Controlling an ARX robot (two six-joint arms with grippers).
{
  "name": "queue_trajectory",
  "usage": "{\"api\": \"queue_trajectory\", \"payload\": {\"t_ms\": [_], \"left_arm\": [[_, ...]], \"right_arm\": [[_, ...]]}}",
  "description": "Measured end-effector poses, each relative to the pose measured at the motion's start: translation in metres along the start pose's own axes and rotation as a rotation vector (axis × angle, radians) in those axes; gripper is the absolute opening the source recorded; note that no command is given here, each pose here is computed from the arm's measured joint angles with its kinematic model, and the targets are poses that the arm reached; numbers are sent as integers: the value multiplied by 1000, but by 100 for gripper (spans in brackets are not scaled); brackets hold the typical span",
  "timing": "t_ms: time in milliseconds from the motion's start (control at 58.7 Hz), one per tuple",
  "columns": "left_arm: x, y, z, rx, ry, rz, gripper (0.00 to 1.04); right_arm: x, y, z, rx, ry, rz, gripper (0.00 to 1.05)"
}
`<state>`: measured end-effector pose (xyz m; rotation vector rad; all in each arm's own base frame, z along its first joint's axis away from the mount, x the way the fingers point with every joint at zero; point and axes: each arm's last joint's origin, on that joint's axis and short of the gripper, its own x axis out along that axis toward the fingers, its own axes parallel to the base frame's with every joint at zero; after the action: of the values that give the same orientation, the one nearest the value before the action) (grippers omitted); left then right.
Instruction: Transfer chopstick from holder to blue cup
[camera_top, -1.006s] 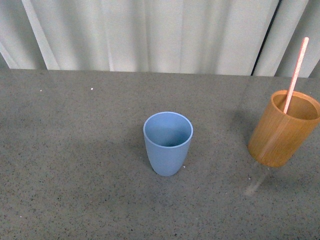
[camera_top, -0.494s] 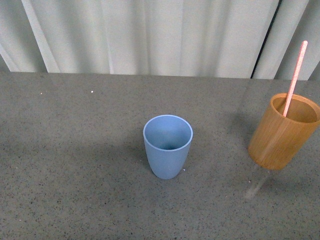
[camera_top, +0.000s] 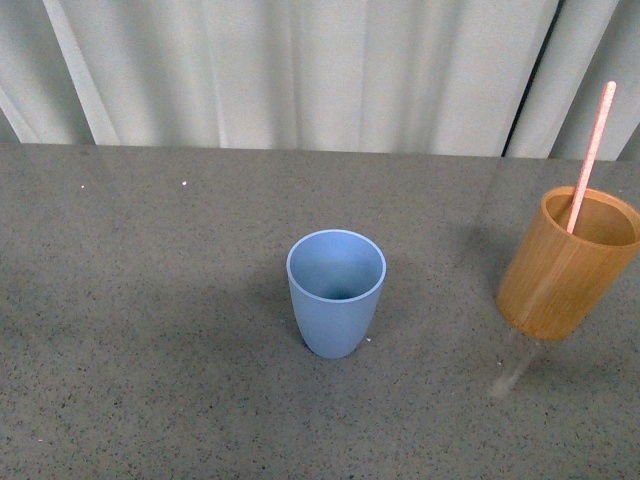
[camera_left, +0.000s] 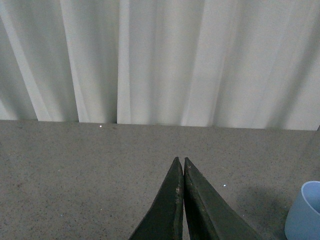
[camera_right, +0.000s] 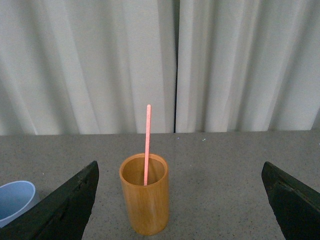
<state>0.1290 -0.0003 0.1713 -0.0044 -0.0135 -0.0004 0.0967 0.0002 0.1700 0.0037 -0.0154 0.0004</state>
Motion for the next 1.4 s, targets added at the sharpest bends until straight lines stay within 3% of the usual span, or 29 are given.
{"api": "queue_trajectory", "payload": {"t_ms": [1244,1295,1398], "left_arm": [[-32,0,-1,0,-2,-2,4],[-32,0,-1,0,-2,-2,11],[-32,0,-1,0,-2,-2,36]], "right_arm": [[0,0,0,0,0,0,95],[0,0,0,0,0,0,95],[0,0,0,0,0,0,95]]}}
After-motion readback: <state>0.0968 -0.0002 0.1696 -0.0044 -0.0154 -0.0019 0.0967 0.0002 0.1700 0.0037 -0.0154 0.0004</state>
